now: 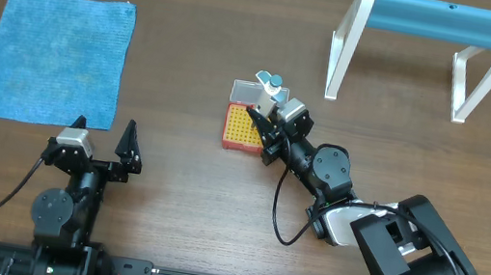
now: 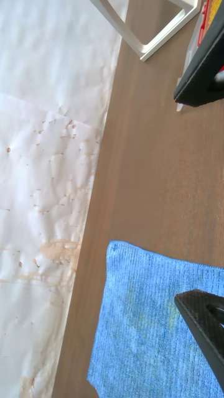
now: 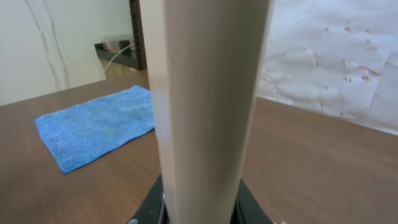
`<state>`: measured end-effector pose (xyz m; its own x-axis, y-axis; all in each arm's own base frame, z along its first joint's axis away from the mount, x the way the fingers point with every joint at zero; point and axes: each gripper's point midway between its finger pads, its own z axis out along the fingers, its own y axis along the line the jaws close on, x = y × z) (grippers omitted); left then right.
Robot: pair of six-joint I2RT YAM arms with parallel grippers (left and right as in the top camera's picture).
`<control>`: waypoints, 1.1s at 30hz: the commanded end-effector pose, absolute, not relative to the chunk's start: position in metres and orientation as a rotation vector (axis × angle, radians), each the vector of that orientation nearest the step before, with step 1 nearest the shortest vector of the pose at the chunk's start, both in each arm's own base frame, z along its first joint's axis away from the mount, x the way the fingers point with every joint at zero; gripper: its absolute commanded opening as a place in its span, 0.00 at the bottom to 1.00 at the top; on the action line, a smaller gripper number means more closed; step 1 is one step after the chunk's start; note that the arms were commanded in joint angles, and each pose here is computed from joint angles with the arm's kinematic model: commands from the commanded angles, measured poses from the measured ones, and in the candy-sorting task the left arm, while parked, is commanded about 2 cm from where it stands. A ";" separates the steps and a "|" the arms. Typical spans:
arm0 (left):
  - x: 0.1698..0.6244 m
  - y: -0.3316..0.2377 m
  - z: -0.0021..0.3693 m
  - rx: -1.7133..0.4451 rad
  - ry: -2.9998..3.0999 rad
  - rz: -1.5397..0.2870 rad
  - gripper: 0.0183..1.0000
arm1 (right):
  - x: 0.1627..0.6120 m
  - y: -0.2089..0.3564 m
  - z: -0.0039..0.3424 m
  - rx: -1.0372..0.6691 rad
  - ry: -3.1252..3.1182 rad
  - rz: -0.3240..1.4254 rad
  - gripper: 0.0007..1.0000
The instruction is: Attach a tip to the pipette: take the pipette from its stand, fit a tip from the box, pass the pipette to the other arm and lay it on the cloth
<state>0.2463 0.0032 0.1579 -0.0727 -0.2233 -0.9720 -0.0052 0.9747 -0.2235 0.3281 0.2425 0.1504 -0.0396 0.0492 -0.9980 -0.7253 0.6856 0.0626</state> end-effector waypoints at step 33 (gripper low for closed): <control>0.246 0.002 0.157 -0.158 1.640 -0.174 0.95 | 0.274 0.312 0.249 -0.716 2.048 1.140 0.07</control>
<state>0.2463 0.0032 0.1579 -0.0727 -0.2233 -0.9720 -0.0052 0.9747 -0.2235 0.2791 0.2983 0.2208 -0.5850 -0.2188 -0.7809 -0.7376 0.5439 0.4002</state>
